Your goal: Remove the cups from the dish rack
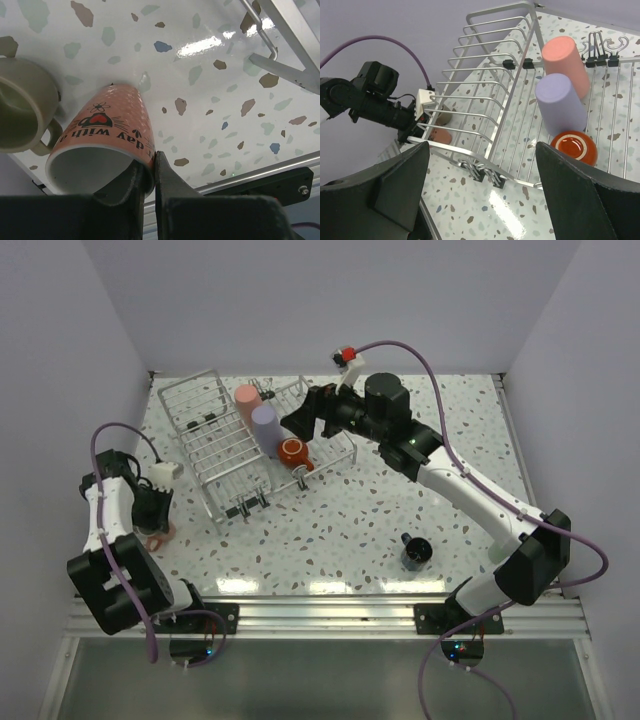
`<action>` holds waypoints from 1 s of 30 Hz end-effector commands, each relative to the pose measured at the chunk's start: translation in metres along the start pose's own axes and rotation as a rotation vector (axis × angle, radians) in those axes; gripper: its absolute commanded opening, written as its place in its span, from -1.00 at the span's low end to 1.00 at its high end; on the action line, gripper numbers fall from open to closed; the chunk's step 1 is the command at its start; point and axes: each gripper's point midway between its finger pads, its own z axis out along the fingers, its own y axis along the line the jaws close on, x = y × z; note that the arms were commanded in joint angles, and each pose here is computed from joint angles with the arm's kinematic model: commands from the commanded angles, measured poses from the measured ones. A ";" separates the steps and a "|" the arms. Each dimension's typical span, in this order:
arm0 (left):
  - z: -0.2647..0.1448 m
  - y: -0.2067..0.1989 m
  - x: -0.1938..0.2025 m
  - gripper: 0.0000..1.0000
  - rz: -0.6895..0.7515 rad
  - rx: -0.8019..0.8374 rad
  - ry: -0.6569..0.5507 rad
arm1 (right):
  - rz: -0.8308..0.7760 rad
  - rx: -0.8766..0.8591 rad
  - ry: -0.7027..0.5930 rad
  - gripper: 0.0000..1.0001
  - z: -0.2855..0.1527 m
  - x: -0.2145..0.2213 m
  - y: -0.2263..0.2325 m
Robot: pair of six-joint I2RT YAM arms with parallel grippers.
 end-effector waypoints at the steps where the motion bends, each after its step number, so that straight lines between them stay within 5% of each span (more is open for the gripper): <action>1: 0.007 0.005 -0.010 -1.00 0.061 -0.029 -0.040 | -0.041 0.001 -0.081 0.81 -0.017 -0.032 0.013; 6: 0.016 -0.001 -0.005 -0.96 0.071 -0.018 -0.031 | -0.043 0.019 -0.086 0.81 -0.018 -0.031 0.009; 12: 0.016 -0.001 -0.007 -0.50 0.103 -0.023 -0.047 | -0.042 0.033 -0.088 0.81 -0.020 -0.030 0.006; 19: 0.012 -0.007 -0.013 -0.24 0.100 0.010 -0.067 | -0.043 0.049 -0.072 0.81 -0.020 -0.022 0.002; 30: -0.041 -0.006 -0.041 0.03 0.129 -0.021 -0.135 | -0.098 0.225 0.091 0.82 -0.012 0.011 -0.043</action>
